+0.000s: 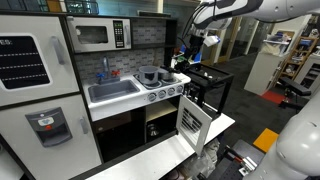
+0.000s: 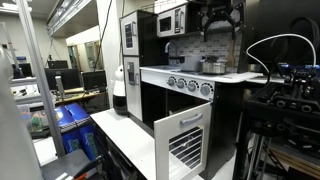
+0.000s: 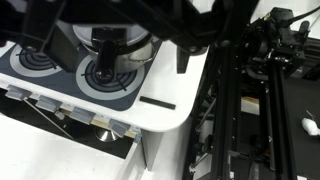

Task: Remove the grey lid from the silver pot and place it on top of the grey pot

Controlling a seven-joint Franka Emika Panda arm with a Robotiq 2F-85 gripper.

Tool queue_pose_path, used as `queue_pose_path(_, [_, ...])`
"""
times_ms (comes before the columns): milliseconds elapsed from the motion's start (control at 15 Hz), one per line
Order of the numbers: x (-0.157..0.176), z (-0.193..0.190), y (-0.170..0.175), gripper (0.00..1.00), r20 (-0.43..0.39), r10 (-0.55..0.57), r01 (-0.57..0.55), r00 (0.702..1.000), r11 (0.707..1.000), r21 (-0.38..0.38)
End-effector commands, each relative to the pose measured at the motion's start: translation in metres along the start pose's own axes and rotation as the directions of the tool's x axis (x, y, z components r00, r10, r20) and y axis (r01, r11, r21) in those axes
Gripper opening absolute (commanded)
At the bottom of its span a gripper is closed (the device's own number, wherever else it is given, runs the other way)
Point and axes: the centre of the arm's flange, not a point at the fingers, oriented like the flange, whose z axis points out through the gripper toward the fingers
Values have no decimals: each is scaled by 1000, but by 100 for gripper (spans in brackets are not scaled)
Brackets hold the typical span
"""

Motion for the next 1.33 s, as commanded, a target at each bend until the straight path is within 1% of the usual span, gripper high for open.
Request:
queue_pose_path(0, [35, 10, -6, 100, -12, -38, 38, 999, 999, 7])
queue_pose_path(133, [42, 20, -10, 100, -13, -42, 42, 999, 999, 5])
queue_pose_path(533, [55, 53, -7, 100, -27, -32, 32, 999, 999, -1])
queue_pose_path(933, [81, 57, -28, 100, -62, -60, 61, 996, 998, 9])
queue_pose_path(1267, [89, 62, -36, 100, -67, -67, 68, 996, 998, 14])
